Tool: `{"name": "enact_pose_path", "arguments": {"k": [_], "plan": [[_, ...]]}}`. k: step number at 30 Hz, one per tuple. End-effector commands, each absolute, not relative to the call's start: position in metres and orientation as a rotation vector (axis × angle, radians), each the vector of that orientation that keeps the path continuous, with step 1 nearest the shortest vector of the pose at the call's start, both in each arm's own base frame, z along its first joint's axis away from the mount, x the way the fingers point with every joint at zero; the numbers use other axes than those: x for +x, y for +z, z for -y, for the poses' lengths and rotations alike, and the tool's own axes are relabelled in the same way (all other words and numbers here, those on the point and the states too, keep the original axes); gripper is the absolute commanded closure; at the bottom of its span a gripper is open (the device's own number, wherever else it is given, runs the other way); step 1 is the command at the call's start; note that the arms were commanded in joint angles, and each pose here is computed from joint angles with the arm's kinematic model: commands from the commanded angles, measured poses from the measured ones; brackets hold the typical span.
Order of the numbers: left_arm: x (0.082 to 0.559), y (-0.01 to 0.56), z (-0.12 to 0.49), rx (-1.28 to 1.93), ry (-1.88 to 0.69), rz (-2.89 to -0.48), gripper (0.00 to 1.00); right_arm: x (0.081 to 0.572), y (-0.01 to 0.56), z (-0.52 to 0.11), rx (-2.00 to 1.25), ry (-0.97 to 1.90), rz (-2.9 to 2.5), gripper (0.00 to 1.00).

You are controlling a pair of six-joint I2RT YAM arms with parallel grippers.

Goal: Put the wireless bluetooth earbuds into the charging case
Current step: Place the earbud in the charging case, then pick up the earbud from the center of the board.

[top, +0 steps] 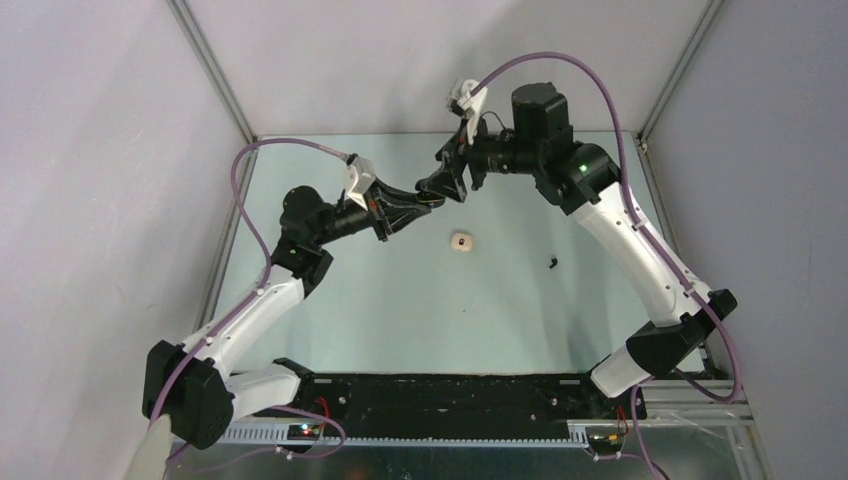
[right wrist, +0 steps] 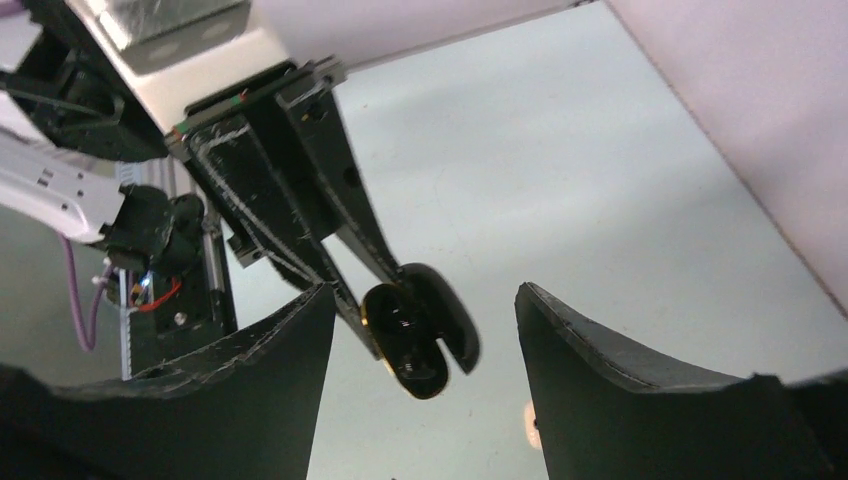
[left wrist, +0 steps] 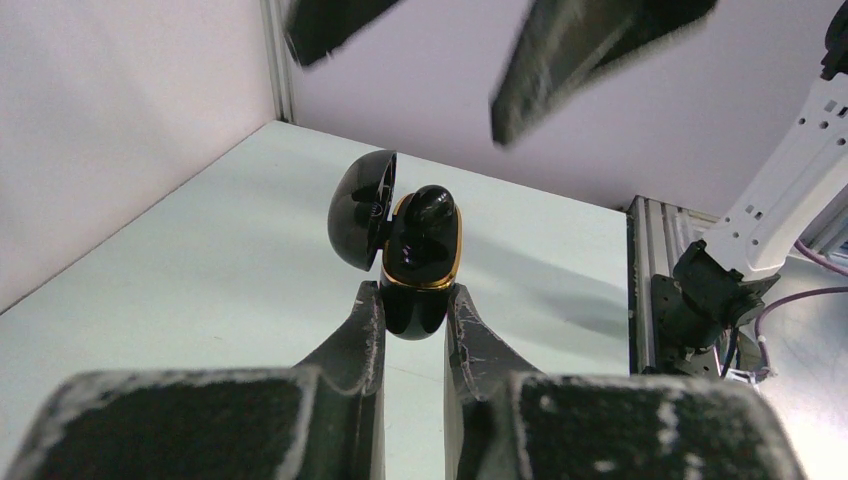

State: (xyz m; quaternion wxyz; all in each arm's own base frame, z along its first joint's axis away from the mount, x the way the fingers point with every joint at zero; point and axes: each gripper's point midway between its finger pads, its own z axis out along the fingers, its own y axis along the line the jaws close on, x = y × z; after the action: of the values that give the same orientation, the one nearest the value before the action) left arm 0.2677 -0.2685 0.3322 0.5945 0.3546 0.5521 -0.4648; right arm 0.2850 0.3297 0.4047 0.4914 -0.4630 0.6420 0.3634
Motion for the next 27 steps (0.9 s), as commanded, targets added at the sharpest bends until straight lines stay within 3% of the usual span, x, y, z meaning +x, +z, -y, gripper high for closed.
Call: {"name": "enact_pose_path", "arguments": {"k": [1,11,18,27], "plan": [[0.264,0.347,0.265,0.857,-1.049,-1.198,1.00,0.298,0.447,-0.320,-1.026,0.859,-1.495,0.28],[0.260,0.344,0.265,0.938,-1.007,-1.142,1.00,0.292,0.406,-0.307,-1.061,0.901,-1.652,0.27],[0.258,0.332,0.264,1.026,-0.950,-1.097,1.00,0.283,0.403,-0.297,-1.111,0.950,-1.654,0.36],[0.266,0.337,0.265,1.027,-0.961,-1.136,1.00,0.303,0.381,-0.227,-0.965,0.840,-1.821,0.37]]}}
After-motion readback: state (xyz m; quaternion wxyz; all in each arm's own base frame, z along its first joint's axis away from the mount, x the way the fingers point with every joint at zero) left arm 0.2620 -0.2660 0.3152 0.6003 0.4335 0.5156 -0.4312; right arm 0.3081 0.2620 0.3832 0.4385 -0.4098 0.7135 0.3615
